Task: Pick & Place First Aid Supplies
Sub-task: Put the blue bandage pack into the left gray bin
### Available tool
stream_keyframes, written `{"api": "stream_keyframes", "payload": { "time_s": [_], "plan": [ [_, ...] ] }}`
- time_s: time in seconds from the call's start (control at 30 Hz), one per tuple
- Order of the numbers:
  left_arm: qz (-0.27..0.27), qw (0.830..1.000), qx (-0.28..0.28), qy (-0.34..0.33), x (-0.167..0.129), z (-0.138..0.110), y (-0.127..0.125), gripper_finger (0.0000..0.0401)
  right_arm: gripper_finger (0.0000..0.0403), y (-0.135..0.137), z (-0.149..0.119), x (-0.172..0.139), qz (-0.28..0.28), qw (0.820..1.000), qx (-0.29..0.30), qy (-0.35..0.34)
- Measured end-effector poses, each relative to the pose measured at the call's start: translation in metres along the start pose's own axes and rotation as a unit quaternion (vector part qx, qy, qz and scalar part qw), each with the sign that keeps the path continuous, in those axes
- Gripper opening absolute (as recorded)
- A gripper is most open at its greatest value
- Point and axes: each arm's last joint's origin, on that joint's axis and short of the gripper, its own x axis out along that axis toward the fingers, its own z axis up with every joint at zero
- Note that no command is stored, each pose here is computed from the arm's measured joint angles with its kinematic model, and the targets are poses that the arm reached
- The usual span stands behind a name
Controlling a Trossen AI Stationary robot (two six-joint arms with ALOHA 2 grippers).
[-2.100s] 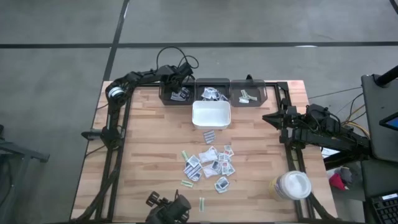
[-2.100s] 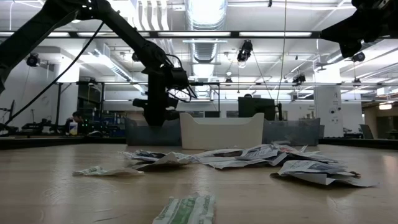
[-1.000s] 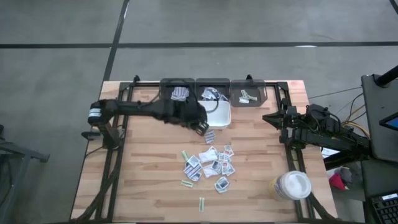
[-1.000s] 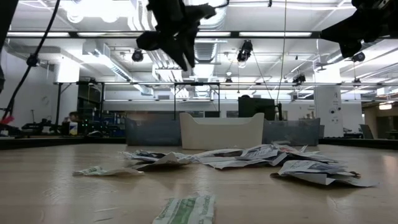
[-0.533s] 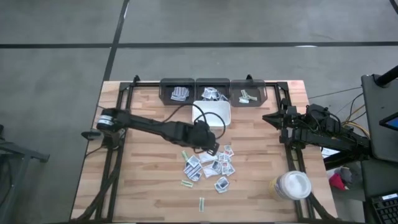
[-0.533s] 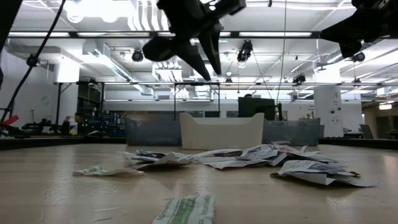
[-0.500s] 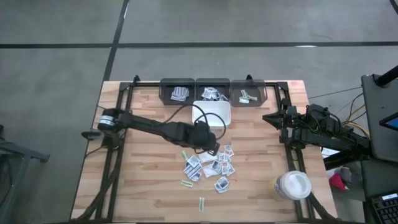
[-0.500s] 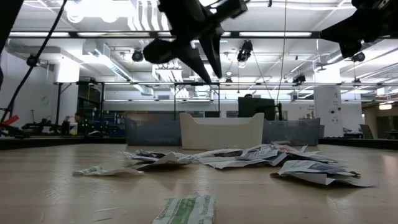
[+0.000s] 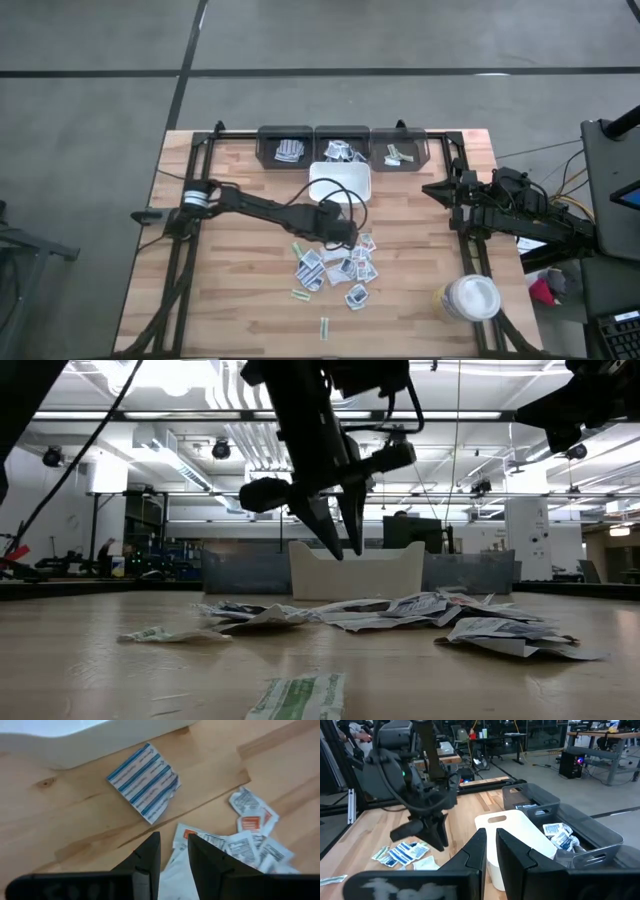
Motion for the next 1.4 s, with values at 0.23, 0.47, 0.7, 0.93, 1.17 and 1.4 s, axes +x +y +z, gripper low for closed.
{"api": "stream_keyframes", "payload": {
  "time_s": [0.23, 0.47, 0.7, 0.93, 1.17, 1.4],
  "plan": [
    [-0.011, 1.0, -0.005, -0.011, 0.019, 0.003, -0.004, 0.0092, 0.0038, 0.0, 0.0, 0.0, 0.0, 1.0, 0.0, 0.0],
    [0.005, 1.0, 0.001, -0.01, 0.034, 0.007, 0.0, 0.0092, 0.0038, 0.0, 0.0, 0.0, 0.0, 1.0, 0.0, 0.0],
    [0.022, 1.0, 0.009, -0.003, 0.049, 0.006, 0.003, 0.0092, 0.0038, 0.0, 0.0, 0.0, 0.0, 1.0, 0.0, 0.0],
    [0.028, 0.999, 0.015, 0.027, 0.055, 0.0, 0.007, 0.0092, 0.0038, 0.0, 0.0, 0.0, 0.0, 1.0, 0.0, 0.0],
    [0.093, 0.993, 0.019, 0.074, 0.048, -0.01, 0.019, 0.0092, 0.0038, 0.0, 0.0, 0.0, 0.0, 1.0, 0.0, 0.0],
    [0.122, 0.986, 0.013, 0.109, 0.023, -0.014, 0.024, 0.0092, 0.0038, 0.0, 0.0, 0.0, 0.0, 1.0, 0.0, 0.0]
  ]
}}
